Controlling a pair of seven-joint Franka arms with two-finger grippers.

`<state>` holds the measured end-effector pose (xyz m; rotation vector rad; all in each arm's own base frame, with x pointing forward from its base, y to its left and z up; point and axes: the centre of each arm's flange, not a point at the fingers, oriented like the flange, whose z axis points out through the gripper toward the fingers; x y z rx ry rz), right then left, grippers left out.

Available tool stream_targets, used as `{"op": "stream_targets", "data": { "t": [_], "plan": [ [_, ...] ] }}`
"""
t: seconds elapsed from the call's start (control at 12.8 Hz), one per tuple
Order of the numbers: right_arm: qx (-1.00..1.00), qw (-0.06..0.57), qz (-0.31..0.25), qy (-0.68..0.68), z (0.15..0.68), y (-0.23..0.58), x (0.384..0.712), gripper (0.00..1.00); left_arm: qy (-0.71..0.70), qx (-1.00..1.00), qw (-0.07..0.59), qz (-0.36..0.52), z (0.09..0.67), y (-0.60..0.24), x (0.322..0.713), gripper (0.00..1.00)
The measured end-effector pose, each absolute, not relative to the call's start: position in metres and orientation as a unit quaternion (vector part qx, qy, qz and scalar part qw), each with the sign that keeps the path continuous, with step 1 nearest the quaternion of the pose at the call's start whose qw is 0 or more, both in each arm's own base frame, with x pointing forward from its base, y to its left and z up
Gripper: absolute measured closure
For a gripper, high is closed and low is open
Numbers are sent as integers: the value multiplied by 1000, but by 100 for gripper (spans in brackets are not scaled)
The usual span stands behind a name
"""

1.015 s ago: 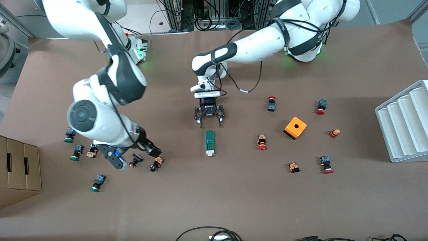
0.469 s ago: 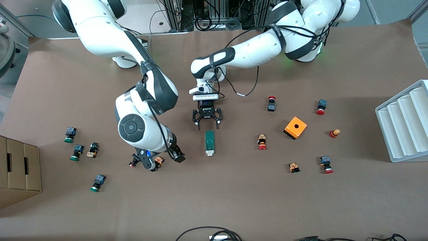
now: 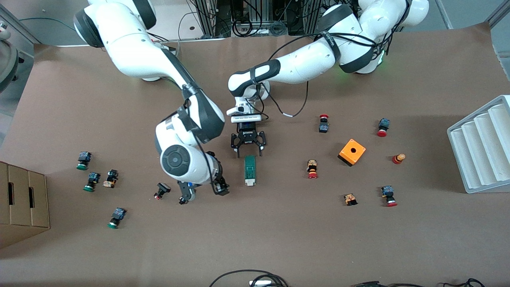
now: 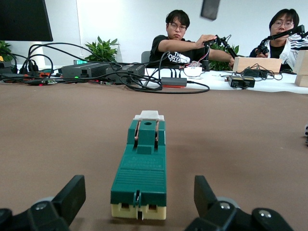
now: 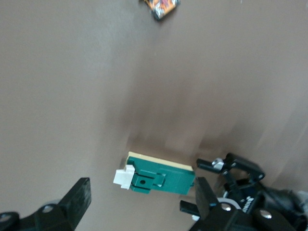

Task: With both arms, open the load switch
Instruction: 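Hold the switch with the left gripper while the right gripper reaches the lever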

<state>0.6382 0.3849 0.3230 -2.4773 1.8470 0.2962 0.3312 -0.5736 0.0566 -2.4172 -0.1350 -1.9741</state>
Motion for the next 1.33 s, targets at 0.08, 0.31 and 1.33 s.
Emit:
{"op": "stream_targets", "data": {
  "t": [0.08, 0.31, 1.33],
  "plan": [
    [-789, 19, 93, 607, 316, 395, 636, 3, -44, -773, 9, -632, 57, -574, 332, 0],
    [-766, 24, 87, 637, 298, 409, 637, 5, -43, -772, 14, -635, 53, -570, 337, 0],
    [-702, 65, 119, 699, 239, 434, 648, 26, -45, -768, 10, -639, 45, -573, 345, 0]
  ]
}}
